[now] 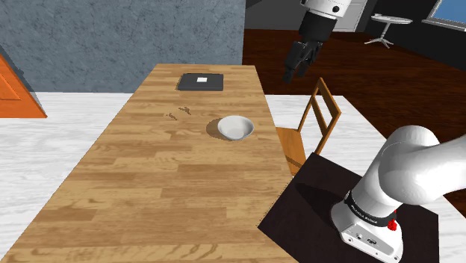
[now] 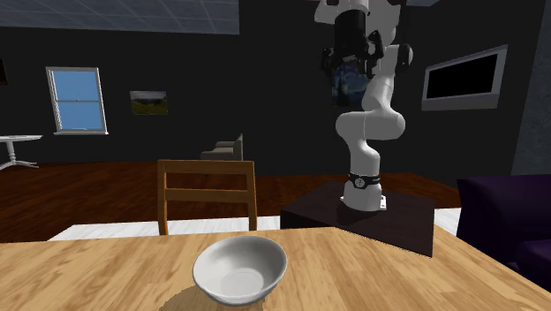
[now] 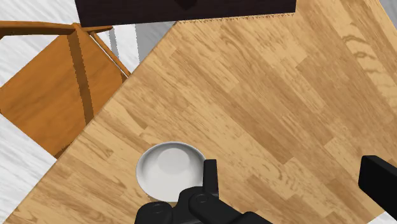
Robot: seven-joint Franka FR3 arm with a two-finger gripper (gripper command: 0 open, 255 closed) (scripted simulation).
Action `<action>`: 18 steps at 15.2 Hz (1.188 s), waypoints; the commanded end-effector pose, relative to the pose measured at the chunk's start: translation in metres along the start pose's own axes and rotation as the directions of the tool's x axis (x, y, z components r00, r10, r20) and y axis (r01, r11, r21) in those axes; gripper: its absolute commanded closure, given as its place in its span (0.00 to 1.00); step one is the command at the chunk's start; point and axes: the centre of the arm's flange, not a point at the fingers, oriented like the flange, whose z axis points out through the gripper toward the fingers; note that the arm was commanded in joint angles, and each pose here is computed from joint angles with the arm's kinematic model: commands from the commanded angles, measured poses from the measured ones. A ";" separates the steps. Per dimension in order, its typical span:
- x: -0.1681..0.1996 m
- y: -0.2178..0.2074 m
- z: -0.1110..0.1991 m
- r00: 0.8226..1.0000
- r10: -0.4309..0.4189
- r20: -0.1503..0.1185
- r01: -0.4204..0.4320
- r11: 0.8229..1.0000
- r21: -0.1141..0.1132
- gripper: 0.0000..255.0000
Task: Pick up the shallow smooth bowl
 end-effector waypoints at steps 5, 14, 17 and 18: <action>0.024 0.035 0.037 1.000 0.025 -0.003 -0.025 0.999 0.042 0.00; 0.077 0.111 0.124 0.997 0.081 -0.005 -0.080 0.988 0.136 0.00; 0.093 0.135 0.154 0.995 0.100 -0.005 -0.098 0.981 0.167 0.00; 0.099 0.143 0.165 0.994 0.106 -0.005 -0.103 0.979 0.178 0.00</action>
